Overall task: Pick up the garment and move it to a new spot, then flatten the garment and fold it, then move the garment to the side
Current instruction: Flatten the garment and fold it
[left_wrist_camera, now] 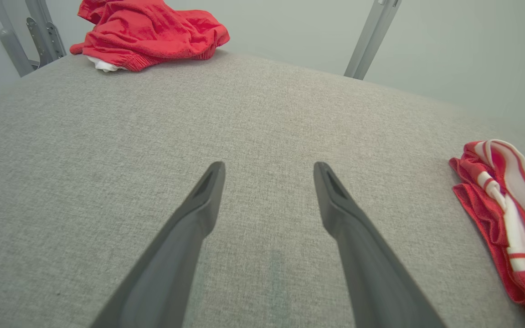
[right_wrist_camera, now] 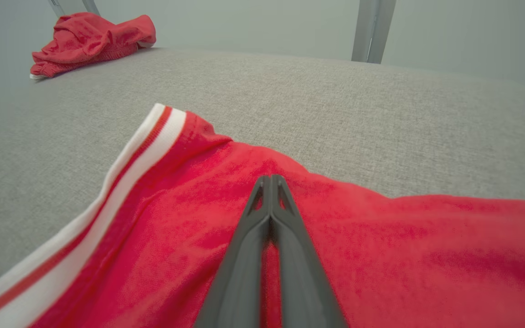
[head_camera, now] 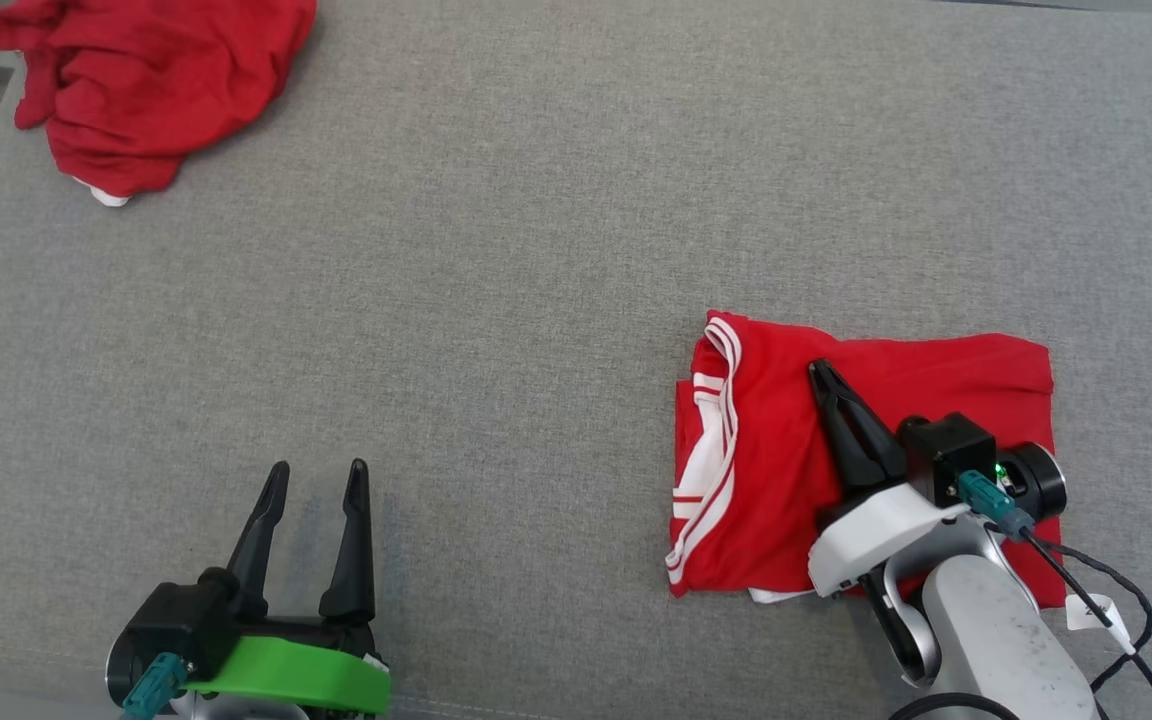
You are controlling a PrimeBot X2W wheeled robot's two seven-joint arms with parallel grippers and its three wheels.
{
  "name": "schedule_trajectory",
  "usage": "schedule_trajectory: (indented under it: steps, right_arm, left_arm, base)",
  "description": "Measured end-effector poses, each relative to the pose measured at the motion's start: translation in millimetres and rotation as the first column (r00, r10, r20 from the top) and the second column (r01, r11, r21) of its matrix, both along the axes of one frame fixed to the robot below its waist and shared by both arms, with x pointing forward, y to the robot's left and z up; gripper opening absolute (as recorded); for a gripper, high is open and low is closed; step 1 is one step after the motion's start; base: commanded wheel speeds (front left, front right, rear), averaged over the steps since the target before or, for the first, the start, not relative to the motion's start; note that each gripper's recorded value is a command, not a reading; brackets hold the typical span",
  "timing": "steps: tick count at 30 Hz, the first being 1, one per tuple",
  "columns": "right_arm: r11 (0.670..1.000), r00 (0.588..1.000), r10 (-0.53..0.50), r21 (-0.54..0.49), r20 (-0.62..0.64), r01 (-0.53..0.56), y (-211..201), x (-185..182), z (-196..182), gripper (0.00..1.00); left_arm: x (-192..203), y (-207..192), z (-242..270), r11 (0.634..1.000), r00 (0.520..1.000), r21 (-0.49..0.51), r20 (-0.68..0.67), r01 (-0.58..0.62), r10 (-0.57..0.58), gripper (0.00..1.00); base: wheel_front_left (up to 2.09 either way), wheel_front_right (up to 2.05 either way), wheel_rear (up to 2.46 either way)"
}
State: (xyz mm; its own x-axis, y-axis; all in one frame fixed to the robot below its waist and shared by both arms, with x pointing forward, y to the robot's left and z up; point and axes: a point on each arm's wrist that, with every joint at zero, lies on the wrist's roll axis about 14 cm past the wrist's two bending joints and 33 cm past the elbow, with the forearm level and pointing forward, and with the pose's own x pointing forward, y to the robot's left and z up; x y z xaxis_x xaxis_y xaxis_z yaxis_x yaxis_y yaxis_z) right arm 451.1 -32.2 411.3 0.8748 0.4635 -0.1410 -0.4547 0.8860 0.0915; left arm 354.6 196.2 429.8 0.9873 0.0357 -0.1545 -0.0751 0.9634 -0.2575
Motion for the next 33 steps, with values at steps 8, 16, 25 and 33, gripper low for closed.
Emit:
schedule_trajectory:
  steps: [8,16,25,33]
  right_arm:
    - [0.989,0.99,0.137,0.065,-0.017,-0.136,50,-5,-1,0.0]
    - [0.96,0.961,0.274,0.067,-0.031,-0.272,86,-34,-1,0.0]
    - [0.94,0.944,0.329,0.097,0.011,-0.328,102,-51,19,0.0]
    - [0.984,0.971,0.128,0.094,0.199,-0.15,42,-45,80,1.0]
  left_arm:
    - [-8,13,-7,0.999,0.999,0.02,-0.031,-0.035,0.036,1.0]
    - [-12,15,0,0.999,0.999,0.016,-0.011,-0.044,0.045,1.0]
    - [-18,17,2,0.998,0.998,0.004,-0.006,-0.06,0.06,1.0]
    - [-27,22,7,0.997,0.997,0.002,0.012,-0.075,0.075,1.0]
  base:
    - [0.0,0.0,0.0]
    - [0.0,0.0,0.0]
    - [0.0,0.0,0.0]
    - [0.0,0.0,0.0]
